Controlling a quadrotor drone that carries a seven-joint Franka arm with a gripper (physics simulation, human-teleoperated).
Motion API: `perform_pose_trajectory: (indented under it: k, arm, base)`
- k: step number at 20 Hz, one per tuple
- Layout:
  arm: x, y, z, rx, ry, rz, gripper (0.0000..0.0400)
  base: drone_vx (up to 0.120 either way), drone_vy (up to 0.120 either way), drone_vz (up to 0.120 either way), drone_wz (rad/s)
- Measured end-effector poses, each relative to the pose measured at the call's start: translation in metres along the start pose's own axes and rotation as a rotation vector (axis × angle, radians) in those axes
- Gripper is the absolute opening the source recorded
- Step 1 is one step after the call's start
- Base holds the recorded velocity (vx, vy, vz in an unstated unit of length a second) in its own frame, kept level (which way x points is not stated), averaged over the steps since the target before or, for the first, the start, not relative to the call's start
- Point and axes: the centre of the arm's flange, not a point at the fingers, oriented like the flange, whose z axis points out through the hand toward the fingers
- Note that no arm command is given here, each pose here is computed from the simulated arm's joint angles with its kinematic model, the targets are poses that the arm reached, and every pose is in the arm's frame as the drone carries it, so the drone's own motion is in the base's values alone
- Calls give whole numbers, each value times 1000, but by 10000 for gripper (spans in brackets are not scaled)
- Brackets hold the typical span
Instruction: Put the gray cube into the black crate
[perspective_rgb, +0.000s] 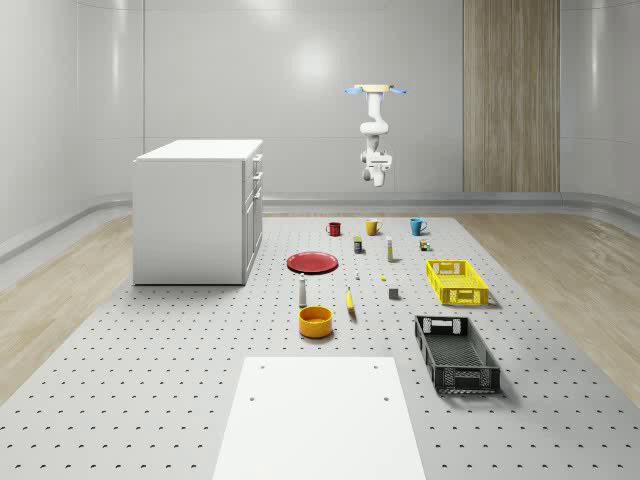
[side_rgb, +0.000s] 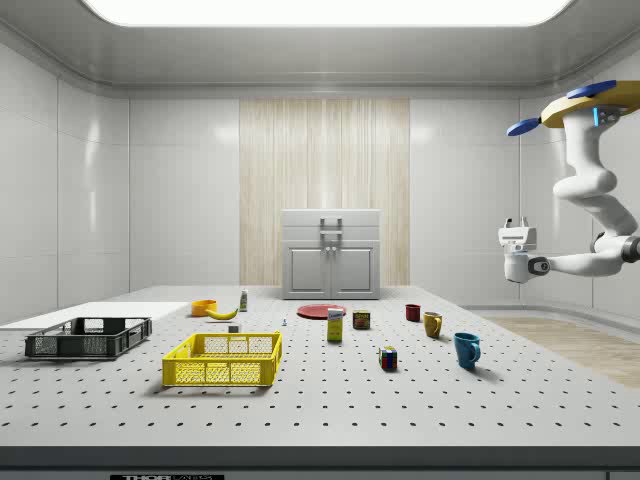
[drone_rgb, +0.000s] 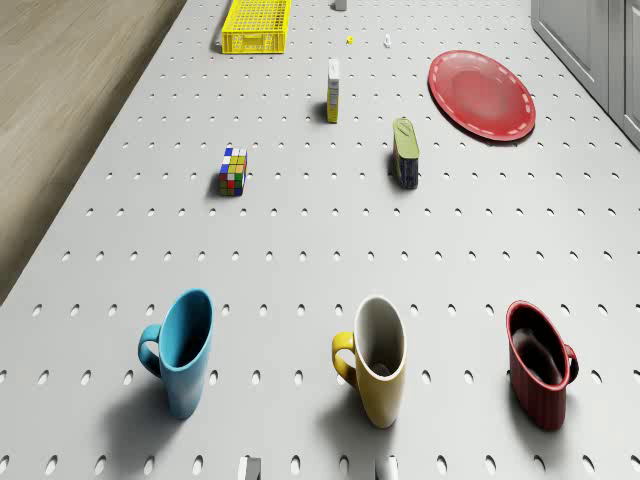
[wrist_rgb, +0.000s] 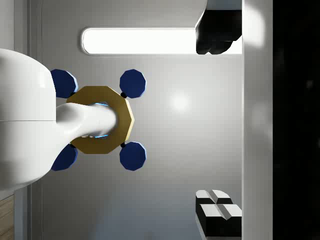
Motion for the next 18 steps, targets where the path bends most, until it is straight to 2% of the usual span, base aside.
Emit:
perform_pose_trajectory:
  k: [5,11,18]
  arm:
    - [-3,3,-37,3,3,0,400]
    - [-1,1,-71,6,6,0,400]
    - [0,0,-88,10,10,0,400]
  base:
    - [0,0,0,0]
    - [120,0,0,0]
    - [120,0,0,0]
